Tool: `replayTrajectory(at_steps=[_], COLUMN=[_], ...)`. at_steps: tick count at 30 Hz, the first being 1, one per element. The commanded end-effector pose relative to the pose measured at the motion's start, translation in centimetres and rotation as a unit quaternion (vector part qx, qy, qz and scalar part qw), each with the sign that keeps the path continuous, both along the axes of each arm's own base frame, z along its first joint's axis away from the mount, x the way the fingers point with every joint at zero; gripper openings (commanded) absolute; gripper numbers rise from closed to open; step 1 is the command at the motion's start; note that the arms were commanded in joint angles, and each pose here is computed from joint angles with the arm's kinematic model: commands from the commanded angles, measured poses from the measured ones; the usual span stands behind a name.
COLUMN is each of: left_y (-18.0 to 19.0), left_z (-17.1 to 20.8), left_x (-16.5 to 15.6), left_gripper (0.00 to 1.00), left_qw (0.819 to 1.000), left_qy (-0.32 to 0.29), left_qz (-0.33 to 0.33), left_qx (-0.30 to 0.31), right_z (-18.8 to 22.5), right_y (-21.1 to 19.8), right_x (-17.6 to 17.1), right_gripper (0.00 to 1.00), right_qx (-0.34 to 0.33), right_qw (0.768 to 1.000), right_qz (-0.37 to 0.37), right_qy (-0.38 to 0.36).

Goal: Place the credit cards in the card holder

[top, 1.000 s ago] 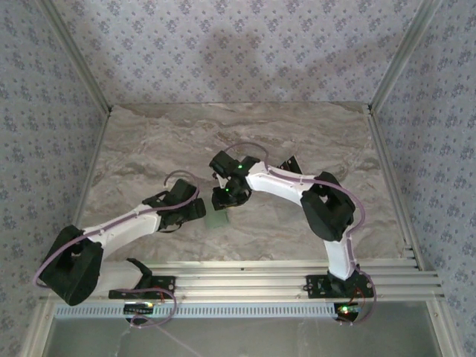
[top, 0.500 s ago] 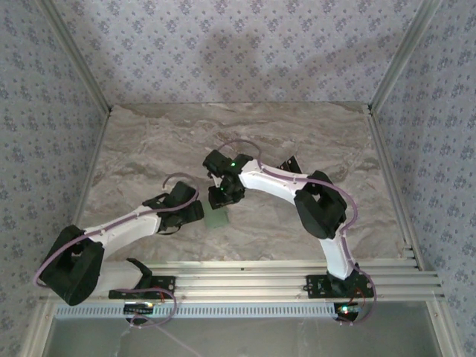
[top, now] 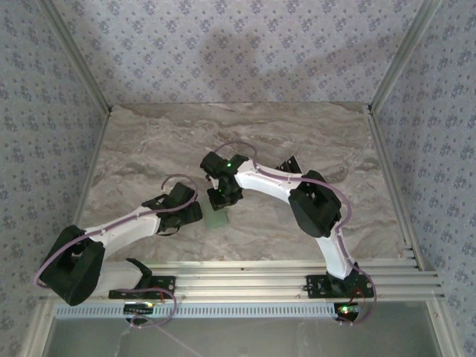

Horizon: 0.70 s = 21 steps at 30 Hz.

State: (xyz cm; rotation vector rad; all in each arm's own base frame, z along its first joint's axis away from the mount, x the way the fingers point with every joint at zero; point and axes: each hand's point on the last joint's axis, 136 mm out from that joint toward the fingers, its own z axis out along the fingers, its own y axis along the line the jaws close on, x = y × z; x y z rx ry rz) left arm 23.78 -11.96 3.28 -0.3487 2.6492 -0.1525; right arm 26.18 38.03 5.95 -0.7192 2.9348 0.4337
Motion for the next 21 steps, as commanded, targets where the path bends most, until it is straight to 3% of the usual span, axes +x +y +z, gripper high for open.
replayTrajectory(at_steps=[1, 10, 21], left_y=[0.1, -0.1, -0.9], left_z=[-0.1, -0.1, 0.0], left_x=[0.1, 0.3, 0.8], left_gripper=[0.86, 0.86, 0.86], left_qw=[1.000, 1.000, 1.000], left_qy=[-0.004, -0.006, -0.008], left_qz=[0.006, 0.002, -0.006], left_qx=[-0.002, -0.006, -0.017], right_z=[0.1, 0.1, 1.2], right_y=[-0.2, -0.4, 0.9], right_x=[-0.1, 0.0, -0.4], right_gripper=[0.18, 0.00, 0.00], right_qx=[-0.015, -0.018, 0.021], right_qw=[1.000, 1.000, 1.000], right_qz=[0.005, 0.003, 0.007], right_qy=[-0.002, -0.001, 0.009])
